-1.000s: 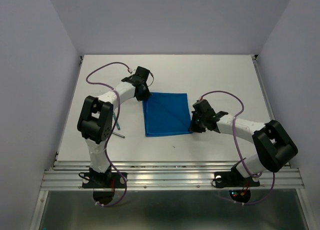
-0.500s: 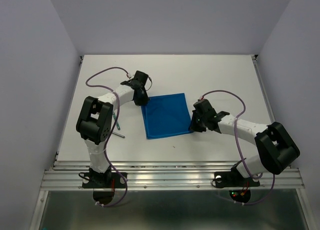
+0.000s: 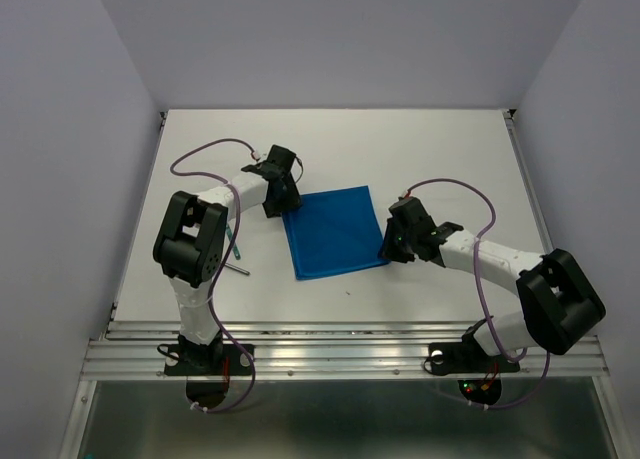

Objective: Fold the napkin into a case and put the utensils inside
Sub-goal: Smooth out the lower triangle-folded napkin at the center of the board.

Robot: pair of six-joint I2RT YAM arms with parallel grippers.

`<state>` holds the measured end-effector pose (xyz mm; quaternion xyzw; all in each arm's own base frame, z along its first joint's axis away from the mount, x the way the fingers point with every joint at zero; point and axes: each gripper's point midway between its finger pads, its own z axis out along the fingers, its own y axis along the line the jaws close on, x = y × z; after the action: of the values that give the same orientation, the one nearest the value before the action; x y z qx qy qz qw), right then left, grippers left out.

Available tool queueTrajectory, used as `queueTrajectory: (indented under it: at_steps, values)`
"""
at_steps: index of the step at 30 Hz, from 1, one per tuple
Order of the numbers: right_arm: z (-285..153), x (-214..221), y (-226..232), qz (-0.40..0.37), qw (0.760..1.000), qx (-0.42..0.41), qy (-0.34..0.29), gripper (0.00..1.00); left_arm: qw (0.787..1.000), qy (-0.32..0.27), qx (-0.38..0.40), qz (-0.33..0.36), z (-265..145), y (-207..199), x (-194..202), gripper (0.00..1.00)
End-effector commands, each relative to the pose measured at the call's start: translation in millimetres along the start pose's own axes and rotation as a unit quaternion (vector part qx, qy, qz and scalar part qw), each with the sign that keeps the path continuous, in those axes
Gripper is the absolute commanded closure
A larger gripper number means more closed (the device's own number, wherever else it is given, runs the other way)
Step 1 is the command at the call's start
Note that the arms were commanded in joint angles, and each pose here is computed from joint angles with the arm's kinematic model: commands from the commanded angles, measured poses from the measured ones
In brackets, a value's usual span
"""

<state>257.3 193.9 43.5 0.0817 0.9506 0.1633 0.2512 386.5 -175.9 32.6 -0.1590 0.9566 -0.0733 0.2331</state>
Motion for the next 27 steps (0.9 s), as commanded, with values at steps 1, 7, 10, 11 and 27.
queueTrajectory:
  at_steps: [1,7,10,11,27]
  values:
    - [-5.1,-12.4,5.2,0.004,1.000,-0.002,-0.018,0.75,0.999,-0.033,0.007,-0.018,-9.9,-1.5,-17.4,0.46]
    - [-6.0,-10.0,3.9,0.003,1.000,-0.002,-0.014,0.75,0.998,-0.047,0.015,-0.038,-2.8,0.2,-23.0,0.47]
    - [-6.8,-10.1,3.7,0.004,1.000,-0.002,-0.015,0.75,0.998,-0.052,0.021,-0.042,-2.0,-1.2,-24.9,0.50]
    - [-6.8,-10.1,3.7,0.004,1.000,-0.002,-0.015,0.75,0.998,-0.053,0.022,-0.041,-1.7,-2.1,-25.7,0.51]
    - [-7.6,-12.7,8.4,0.001,1.000,-0.008,-0.013,0.76,0.999,-0.033,0.030,-0.013,9.0,-4.6,-17.9,1.00]
